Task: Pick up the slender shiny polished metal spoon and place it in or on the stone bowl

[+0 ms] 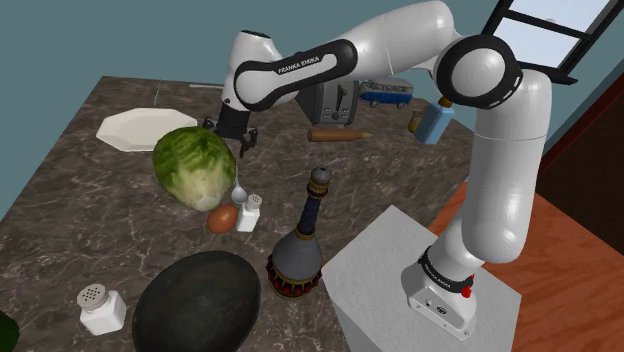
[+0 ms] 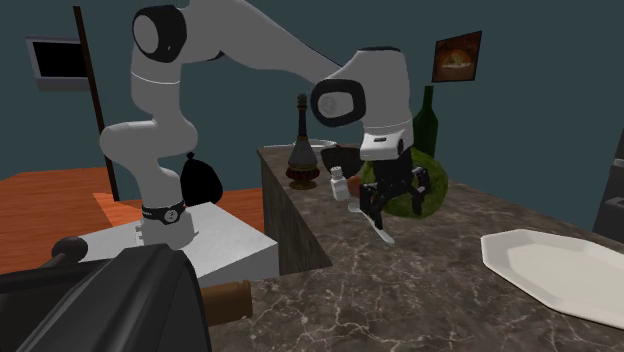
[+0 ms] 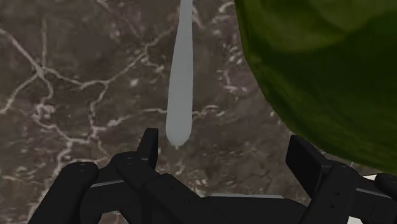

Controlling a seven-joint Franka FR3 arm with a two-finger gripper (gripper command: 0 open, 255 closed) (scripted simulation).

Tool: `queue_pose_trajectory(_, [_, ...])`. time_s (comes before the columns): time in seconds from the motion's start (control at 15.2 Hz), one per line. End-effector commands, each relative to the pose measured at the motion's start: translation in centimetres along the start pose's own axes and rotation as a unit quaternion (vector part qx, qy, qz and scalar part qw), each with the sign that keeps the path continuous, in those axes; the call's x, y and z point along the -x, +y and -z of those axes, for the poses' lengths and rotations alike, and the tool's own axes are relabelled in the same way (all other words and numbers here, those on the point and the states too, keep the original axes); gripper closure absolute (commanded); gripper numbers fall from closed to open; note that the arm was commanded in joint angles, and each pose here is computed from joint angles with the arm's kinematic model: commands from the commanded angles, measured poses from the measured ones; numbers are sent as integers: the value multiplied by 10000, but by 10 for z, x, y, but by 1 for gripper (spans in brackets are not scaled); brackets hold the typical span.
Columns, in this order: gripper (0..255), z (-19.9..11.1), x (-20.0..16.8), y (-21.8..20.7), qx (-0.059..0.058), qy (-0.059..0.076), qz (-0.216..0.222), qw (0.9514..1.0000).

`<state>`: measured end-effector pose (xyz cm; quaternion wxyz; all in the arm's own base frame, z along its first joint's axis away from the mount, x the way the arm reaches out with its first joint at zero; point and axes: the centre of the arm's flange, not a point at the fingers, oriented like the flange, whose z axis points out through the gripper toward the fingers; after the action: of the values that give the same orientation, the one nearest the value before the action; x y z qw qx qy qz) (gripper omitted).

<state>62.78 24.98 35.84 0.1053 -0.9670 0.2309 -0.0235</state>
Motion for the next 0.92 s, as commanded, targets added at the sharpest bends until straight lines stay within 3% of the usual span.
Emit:
queue_pose_trajectory(0.0, [0, -22, 20, 10, 555, -541, 44, 9970])
queue_pose_trajectory(0.33, [0, -22, 20, 10, 555, -541, 44, 9970])
queue_pose_trajectory(0.4, [255, -21, 20, 10, 555, -541, 44, 9970])
queue_pose_trajectory(0.86, [255, -22, 20, 10, 554, -541, 44, 9970])
